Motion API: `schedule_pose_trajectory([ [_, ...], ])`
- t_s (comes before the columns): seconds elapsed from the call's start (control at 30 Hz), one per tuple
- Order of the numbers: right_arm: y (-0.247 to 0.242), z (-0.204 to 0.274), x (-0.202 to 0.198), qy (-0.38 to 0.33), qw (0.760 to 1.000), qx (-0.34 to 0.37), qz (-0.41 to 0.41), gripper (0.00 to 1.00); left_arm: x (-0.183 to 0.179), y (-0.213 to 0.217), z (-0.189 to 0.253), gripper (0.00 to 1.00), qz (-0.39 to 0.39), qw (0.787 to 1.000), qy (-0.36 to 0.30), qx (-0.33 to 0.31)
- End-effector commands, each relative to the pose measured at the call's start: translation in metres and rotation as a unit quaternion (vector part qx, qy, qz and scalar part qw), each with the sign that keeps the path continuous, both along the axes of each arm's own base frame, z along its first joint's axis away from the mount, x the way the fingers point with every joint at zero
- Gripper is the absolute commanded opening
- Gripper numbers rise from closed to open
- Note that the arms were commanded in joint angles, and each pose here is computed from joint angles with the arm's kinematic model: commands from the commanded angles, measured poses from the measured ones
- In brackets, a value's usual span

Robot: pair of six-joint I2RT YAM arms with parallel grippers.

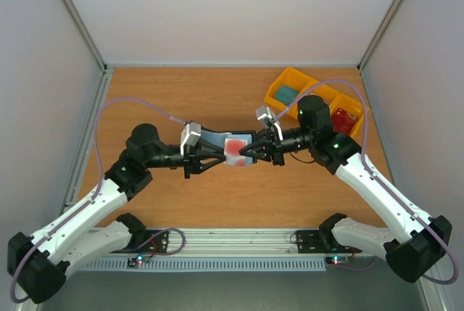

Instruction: Take the credit cards out of the card holder

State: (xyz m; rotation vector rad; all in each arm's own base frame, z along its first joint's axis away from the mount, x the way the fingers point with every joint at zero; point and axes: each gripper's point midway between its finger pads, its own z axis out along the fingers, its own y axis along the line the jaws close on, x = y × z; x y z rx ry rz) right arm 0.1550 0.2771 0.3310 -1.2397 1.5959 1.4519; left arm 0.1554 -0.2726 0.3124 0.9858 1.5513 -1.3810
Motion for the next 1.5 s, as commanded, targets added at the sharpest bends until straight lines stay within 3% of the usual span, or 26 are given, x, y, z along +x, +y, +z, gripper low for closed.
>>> schedule_pose_trajectory([
  [0.0,0.009,0.02,-0.005,-0.007,0.999,0.04,0.035,0.01,0.016,-0.006,0.005,0.24,0.024,0.999,-0.006,-0.032],
  [0.13,0.013,0.018,-0.007,-0.015,0.998,0.037,0.037,0.01,0.015,-0.01,0.005,0.22,0.025,0.999,-0.001,-0.034],
  [0.27,0.013,0.013,-0.009,-0.012,0.999,0.031,0.042,0.01,0.014,-0.01,0.008,0.01,0.025,0.999,-0.012,-0.033],
  [0.4,0.01,0.002,-0.01,-0.013,0.999,0.009,0.038,0.06,0.013,-0.007,0.009,0.0,0.029,0.999,-0.011,-0.031],
  [0.6,0.005,0.0,-0.014,-0.007,0.999,0.005,0.046,0.3,0.018,-0.001,0.008,0.0,0.045,0.998,0.009,-0.04],
  [0.83,-0.004,-0.005,-0.02,-0.009,0.999,-0.007,0.042,0.33,0.019,0.005,0.015,0.0,0.048,0.997,0.017,-0.055],
  [1.03,-0.004,-0.004,-0.019,-0.01,0.999,-0.007,0.04,0.17,0.018,0.006,0.014,0.0,0.047,0.997,0.022,-0.058],
  [1.23,-0.007,-0.005,-0.015,-0.01,0.999,-0.012,0.035,0.17,0.012,0.006,0.016,0.0,0.033,0.998,0.005,-0.058],
  [1.37,-0.005,-0.004,-0.014,-0.005,0.999,-0.01,0.042,0.03,0.009,0.005,0.014,0.0,0.019,0.998,-0.006,-0.056],
  [1.47,-0.004,-0.006,-0.012,0.002,0.999,-0.014,0.045,0.01,0.01,0.005,0.015,0.04,0.019,0.998,-0.006,-0.055],
])
